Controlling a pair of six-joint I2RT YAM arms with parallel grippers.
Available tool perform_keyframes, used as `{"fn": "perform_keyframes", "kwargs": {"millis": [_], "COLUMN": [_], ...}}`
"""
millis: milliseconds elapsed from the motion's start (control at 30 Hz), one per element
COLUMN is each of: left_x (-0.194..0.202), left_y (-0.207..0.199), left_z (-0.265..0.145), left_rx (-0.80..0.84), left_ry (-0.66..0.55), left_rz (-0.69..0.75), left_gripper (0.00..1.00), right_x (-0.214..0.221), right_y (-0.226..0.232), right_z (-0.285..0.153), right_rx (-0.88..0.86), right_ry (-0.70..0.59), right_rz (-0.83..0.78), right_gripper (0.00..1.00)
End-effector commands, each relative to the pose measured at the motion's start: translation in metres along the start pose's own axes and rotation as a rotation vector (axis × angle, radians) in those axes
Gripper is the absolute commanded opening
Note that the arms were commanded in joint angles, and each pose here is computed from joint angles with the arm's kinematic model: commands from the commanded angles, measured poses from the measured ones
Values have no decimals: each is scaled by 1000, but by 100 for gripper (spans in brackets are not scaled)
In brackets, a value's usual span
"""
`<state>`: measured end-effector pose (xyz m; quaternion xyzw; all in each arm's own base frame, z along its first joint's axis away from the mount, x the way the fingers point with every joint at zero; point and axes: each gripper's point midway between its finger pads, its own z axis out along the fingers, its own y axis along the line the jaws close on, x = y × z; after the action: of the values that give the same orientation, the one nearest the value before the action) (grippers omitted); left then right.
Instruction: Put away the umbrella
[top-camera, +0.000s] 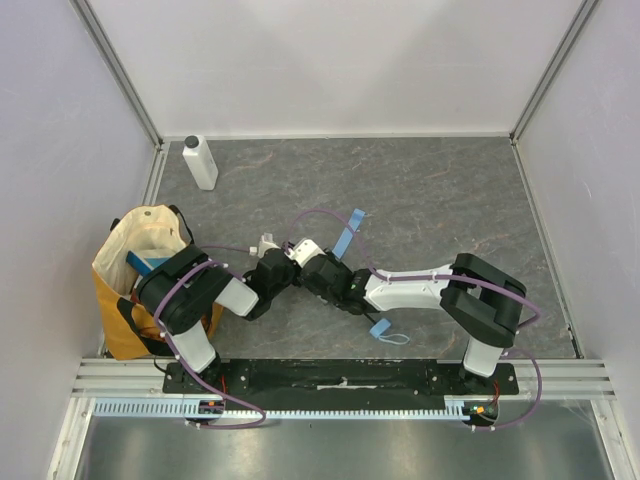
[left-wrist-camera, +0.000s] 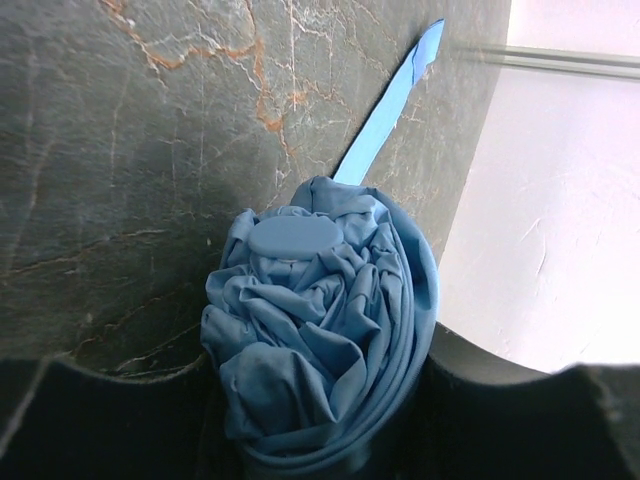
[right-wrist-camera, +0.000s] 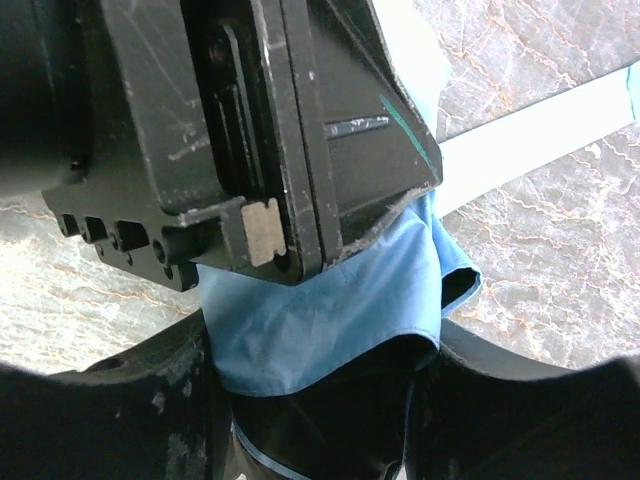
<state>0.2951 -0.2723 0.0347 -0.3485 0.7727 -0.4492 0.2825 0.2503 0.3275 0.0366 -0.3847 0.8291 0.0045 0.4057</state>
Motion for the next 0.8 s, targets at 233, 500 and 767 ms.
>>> {"fn": "perform_keyframes", "kwargs": {"millis": [233,500,767], "left_x": [0,1,-8], "left_y": [44,14,0], "left_z": [0,-1,-8], "left_rx": [-163,-34,71], "left_ry": [-7,10,-6], "left_rz": [57,144,167], "left_gripper": [2,2,54], "right_x": [11,39,53], "right_y": [12,38,34], "right_z": [9,14,11], "right_rx": [-16,-294,-416], "right_ry": [23,39,21], "right_rz": [-147,-47,104], "right_gripper": [0,0,0]}}
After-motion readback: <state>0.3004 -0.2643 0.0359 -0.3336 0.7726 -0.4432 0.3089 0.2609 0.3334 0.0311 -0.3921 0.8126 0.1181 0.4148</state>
